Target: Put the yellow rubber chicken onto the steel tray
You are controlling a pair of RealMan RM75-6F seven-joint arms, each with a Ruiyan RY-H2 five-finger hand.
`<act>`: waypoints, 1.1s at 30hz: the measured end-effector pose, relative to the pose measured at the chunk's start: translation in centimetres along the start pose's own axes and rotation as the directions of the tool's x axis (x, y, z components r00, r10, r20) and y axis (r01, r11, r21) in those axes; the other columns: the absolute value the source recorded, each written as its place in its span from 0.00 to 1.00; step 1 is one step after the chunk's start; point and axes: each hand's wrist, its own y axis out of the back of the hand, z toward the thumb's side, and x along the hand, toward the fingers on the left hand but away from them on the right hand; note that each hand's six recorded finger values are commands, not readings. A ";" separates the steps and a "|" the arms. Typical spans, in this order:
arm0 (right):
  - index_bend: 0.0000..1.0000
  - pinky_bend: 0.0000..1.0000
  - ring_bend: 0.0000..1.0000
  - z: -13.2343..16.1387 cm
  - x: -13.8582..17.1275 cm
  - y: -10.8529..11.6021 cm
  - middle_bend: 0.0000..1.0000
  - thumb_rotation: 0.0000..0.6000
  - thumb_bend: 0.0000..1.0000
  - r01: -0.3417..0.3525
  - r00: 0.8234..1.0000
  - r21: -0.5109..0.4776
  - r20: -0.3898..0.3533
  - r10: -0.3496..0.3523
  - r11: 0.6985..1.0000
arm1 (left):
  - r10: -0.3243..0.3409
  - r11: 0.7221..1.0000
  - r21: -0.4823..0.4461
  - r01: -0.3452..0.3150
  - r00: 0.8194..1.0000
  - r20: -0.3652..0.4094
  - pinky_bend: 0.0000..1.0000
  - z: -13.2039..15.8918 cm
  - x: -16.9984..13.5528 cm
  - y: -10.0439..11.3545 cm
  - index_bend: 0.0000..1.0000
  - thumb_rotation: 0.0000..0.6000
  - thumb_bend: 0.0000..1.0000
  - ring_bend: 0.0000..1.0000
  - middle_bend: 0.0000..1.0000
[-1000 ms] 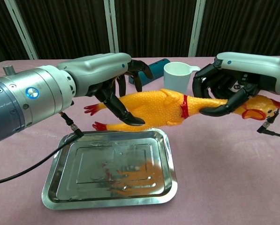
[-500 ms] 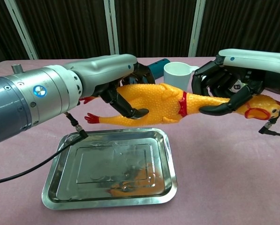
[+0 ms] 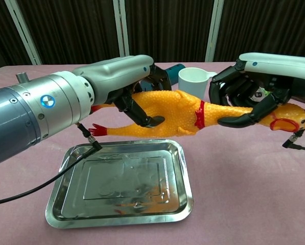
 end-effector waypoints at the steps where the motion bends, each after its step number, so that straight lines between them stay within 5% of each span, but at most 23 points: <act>1: 1.00 0.88 0.76 0.0 0.0 0.0 0.79 1.00 0.81 0.000 1.000 0.000 -0.001 0.000 1.000 | 0.003 1.000 -0.003 -0.003 1.000 0.001 0.65 0.0 0.0 0.0 0.78 1.00 0.74 0.80 0.85; 3: 1.00 0.88 0.76 0.0 0.0 0.0 0.79 1.00 0.81 0.002 1.000 -0.001 -0.002 -0.002 1.000 | 0.005 1.000 -0.004 -0.005 1.000 0.003 0.63 0.0 -0.1 0.0 0.70 1.00 0.67 0.74 0.79; 9: 1.00 0.88 0.76 -0.1 0.1 0.2 0.79 1.00 0.82 0.004 1.000 -0.007 0.001 -0.004 1.000 | -0.027 1.000 0.005 0.027 1.000 0.009 0.49 -0.3 -0.7 0.1 0.34 0.95 0.23 0.51 0.49; 12: 1.00 0.88 0.76 -0.3 0.1 0.3 0.79 1.00 0.82 0.003 1.000 -0.010 0.002 -0.003 1.000 | -0.035 0.999 0.002 0.035 0.999 0.009 0.45 -0.5 -1.0 0.4 0.25 0.88 0.14 0.44 0.40; 27: 1.00 0.88 0.76 -0.8 0.7 1.0 0.79 1.00 0.82 0.013 1.000 -0.017 0.003 -0.013 1.000 | 0.004 1.000 -0.031 -0.004 1.000 -0.006 0.42 -1.8 -1.7 2.1 0.15 0.80 0.03 0.39 0.30; 33: 1.00 0.88 0.76 -1.1 0.9 1.2 0.79 1.00 0.82 0.018 1.000 -0.016 0.007 -0.018 1.000 | 0.014 0.999 -0.035 -0.015 1.000 -0.009 0.40 -2.3 -2.0 2.5 0.10 0.67 0.00 0.35 0.25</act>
